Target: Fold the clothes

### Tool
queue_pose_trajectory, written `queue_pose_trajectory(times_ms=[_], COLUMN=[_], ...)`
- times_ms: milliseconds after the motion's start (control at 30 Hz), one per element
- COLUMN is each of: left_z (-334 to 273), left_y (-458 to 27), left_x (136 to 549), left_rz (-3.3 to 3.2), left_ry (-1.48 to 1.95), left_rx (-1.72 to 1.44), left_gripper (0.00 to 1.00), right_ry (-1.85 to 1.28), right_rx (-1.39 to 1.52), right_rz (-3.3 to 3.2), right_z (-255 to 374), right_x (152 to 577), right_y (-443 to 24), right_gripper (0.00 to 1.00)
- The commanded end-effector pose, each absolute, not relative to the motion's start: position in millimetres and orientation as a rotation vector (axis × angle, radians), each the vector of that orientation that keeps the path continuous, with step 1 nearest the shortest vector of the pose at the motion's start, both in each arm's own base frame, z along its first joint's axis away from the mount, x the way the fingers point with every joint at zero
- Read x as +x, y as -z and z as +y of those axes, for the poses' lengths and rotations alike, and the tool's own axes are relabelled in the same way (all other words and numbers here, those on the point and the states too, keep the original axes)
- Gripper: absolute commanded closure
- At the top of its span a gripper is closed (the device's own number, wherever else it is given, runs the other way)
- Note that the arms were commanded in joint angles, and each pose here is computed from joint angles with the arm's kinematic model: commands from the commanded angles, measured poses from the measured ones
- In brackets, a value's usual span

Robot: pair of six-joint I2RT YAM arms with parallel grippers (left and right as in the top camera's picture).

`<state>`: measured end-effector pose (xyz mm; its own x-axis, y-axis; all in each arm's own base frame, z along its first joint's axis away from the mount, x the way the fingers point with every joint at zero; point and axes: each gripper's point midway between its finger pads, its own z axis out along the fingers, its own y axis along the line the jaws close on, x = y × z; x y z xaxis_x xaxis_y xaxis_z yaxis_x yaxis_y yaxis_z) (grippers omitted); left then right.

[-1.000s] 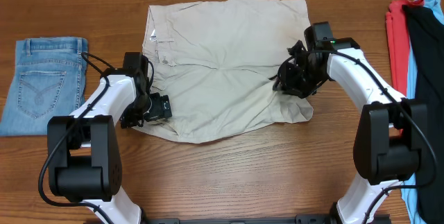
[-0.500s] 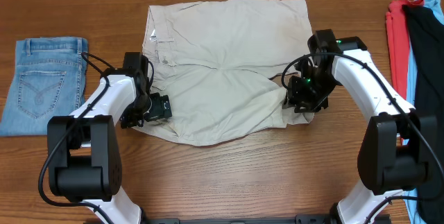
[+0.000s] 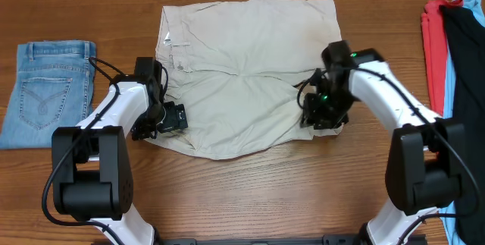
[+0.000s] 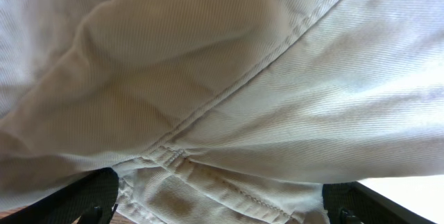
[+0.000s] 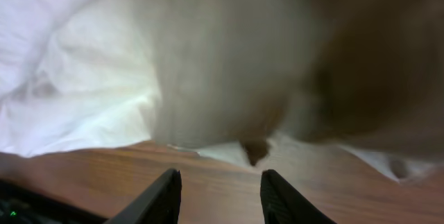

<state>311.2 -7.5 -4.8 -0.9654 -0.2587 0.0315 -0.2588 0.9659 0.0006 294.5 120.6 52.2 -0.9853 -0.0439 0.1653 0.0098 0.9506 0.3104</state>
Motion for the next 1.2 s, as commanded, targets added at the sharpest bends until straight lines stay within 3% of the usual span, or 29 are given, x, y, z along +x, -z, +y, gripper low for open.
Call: queue_pose_trajectory(times_ms=[0,333,733,833,900,1100,1167], left_z=[-5,-5,-5,-5,-5,-5,-5], left_y=[45,45,45,45,45,45,45], left_x=[273,273,273,273,274,274,274], left_rz=[-2.933,-2.934,-2.935,-2.935,-2.936,-2.939,-2.939], left_ry=[0.078,0.079,0.079,0.079,0.078,0.078,0.078], left_rx=[0.345,0.346,0.345,0.345,0.345,0.343,0.343], left_gripper=[0.03,0.03,0.02,0.02,0.02,0.02,0.02], right_ry=[0.460,0.468,0.343,0.443,0.565,0.538,0.519], right_rx=[0.026,0.008,0.001,0.036,0.121,0.164,0.160], right_rz=[-2.964,-2.993,-3.051,-3.023,-2.989,-2.990,-2.991], right_z=[126,127,114,127,142,148,146], right_x=[291,293,301,298,293,289,289], right_y=[-45,-32,-25,-29,-33,-32,-31], right_gripper=[0.59,0.64,0.60,0.66,0.67,0.67,0.80])
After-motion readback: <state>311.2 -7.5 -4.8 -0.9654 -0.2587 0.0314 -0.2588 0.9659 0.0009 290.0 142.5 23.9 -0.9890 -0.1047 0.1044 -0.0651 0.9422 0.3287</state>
